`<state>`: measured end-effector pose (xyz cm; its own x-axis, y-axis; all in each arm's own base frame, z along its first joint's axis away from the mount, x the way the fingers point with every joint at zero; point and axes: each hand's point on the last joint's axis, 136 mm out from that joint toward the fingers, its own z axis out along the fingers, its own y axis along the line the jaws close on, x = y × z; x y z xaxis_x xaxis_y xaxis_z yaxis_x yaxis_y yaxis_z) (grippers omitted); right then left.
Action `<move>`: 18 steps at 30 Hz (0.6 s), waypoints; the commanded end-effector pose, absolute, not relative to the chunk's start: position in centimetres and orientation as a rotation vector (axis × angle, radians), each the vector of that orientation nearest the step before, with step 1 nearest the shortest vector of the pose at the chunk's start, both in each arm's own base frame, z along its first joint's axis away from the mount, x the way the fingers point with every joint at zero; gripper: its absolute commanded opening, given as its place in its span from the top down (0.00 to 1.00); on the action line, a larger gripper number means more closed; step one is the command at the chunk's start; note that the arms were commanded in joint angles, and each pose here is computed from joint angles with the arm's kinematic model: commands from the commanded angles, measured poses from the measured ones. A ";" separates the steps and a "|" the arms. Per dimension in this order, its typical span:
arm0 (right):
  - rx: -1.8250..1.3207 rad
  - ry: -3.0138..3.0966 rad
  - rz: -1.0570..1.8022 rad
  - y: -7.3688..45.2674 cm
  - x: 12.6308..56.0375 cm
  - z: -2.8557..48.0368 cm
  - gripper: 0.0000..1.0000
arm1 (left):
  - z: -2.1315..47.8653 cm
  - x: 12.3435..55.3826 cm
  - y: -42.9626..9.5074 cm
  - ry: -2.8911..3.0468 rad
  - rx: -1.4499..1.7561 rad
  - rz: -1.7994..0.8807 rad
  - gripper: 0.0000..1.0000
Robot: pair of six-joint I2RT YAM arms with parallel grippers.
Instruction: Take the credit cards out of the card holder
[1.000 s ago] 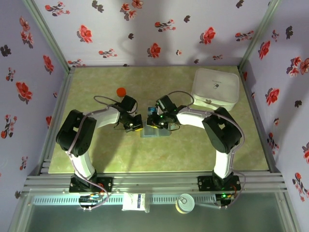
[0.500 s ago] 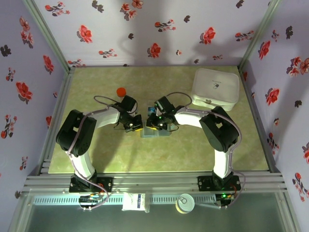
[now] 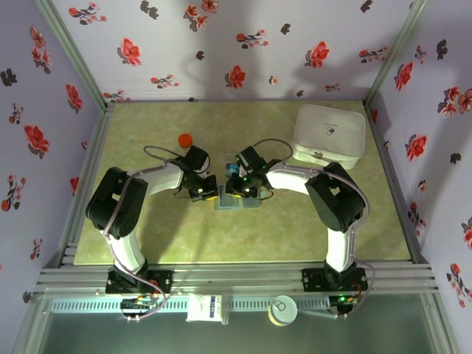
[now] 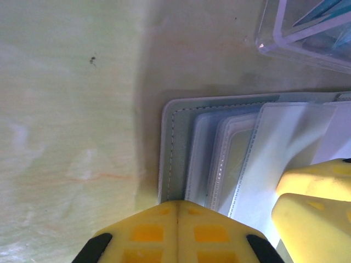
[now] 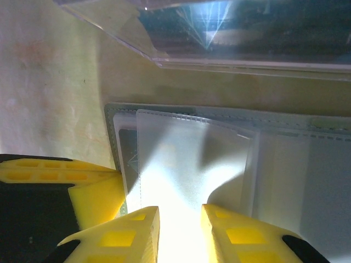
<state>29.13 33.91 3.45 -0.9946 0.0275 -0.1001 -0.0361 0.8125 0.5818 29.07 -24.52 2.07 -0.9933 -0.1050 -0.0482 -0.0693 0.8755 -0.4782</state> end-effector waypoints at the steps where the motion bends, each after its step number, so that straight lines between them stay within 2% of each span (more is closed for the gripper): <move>1: -0.029 2.902 0.889 33.2 28.8 3.8 0.72 | 1.2 28.4 -23.6 3.023 -0.128 -0.684 0.98; 18: 0.023 2.894 0.911 31.8 28.9 3.6 0.72 | 2.0 28.8 -23.8 3.011 -0.113 -0.687 0.98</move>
<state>29.13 32.47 3.23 -0.9949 0.0464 -0.0901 -0.0137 0.8195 0.5729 28.79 -24.35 2.11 -0.9945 -0.0986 -0.0352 -0.0709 0.8813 -0.4671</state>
